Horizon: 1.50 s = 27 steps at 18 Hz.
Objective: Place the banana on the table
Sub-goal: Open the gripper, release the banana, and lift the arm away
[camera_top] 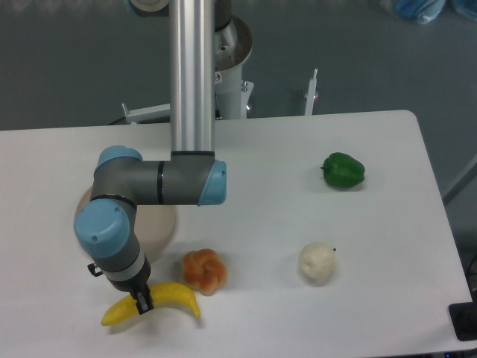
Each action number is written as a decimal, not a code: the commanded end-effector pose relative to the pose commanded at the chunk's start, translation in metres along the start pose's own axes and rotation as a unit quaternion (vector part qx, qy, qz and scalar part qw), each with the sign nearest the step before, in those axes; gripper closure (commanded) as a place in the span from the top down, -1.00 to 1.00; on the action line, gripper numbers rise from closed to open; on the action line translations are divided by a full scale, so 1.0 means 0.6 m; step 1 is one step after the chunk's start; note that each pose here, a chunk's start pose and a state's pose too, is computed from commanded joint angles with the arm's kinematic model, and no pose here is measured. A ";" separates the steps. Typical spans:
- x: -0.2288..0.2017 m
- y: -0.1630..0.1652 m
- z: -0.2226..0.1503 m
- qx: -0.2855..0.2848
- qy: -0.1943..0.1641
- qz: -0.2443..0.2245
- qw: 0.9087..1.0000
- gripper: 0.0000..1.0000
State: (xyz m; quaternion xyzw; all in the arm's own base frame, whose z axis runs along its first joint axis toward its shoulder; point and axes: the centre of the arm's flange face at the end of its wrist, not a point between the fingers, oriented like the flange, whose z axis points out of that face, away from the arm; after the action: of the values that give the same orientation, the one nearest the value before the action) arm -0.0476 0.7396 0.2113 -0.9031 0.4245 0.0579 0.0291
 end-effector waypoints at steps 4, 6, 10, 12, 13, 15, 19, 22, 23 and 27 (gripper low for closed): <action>-0.003 0.002 -0.033 0.003 -0.012 -0.011 1.000 1.00; -0.001 0.004 -0.046 0.003 -0.015 -0.017 1.000 1.00; -0.002 0.014 -0.095 0.010 -0.027 -0.022 0.999 1.00; -0.014 0.054 -0.117 0.001 -0.015 -0.038 0.999 1.00; -0.028 0.084 -0.129 -0.003 -0.011 -0.051 0.999 1.00; -0.065 0.172 -0.170 -0.006 -0.010 -0.091 0.996 1.00; -0.129 0.342 -0.205 -0.012 -0.016 -0.160 0.987 1.00; -0.143 0.452 -0.213 -0.027 0.017 -0.161 0.986 1.00; -0.144 0.483 -0.213 -0.030 0.028 -0.152 0.988 1.00; -0.146 0.600 -0.217 -0.039 0.059 -0.158 0.985 1.00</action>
State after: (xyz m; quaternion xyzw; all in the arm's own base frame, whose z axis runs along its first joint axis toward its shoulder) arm -0.3697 0.5637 0.3506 -0.9611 0.2747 0.0158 -0.0228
